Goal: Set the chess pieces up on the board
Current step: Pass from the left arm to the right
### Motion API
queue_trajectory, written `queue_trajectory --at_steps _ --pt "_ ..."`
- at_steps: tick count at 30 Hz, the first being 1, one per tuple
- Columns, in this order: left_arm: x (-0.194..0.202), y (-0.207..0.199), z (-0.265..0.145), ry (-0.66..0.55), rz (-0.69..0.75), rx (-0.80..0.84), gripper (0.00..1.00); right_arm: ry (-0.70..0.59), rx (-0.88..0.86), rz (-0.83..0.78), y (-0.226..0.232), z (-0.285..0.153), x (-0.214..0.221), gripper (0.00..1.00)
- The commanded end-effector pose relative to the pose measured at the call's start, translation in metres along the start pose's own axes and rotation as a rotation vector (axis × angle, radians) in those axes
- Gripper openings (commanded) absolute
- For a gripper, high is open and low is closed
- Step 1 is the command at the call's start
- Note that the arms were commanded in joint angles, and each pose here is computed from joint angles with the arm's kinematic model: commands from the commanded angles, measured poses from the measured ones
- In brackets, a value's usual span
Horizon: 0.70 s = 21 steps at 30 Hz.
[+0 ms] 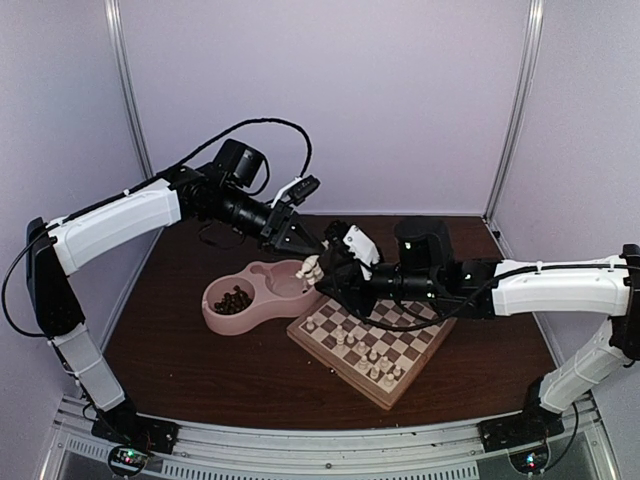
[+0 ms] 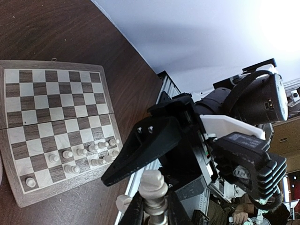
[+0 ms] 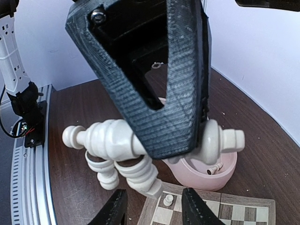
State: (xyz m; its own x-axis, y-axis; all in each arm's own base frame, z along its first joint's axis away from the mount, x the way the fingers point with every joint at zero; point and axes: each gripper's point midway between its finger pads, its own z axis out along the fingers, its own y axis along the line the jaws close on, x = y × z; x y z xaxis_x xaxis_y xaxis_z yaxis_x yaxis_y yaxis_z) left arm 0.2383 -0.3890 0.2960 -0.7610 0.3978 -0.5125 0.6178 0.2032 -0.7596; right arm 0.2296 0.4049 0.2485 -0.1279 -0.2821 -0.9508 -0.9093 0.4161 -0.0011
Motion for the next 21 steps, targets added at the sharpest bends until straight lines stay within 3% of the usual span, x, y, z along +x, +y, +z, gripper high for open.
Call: queue_trajectory --at_steps 1,21 --pt "0.005 -0.011 -0.001 0.013 0.0 0.029 0.17 -0.038 0.053 -0.029 -0.006 -0.005 -0.022 0.42" --pt "0.009 -0.007 0.007 0.031 -0.007 0.031 0.16 -0.027 0.023 -0.046 0.004 -0.001 -0.024 0.17"
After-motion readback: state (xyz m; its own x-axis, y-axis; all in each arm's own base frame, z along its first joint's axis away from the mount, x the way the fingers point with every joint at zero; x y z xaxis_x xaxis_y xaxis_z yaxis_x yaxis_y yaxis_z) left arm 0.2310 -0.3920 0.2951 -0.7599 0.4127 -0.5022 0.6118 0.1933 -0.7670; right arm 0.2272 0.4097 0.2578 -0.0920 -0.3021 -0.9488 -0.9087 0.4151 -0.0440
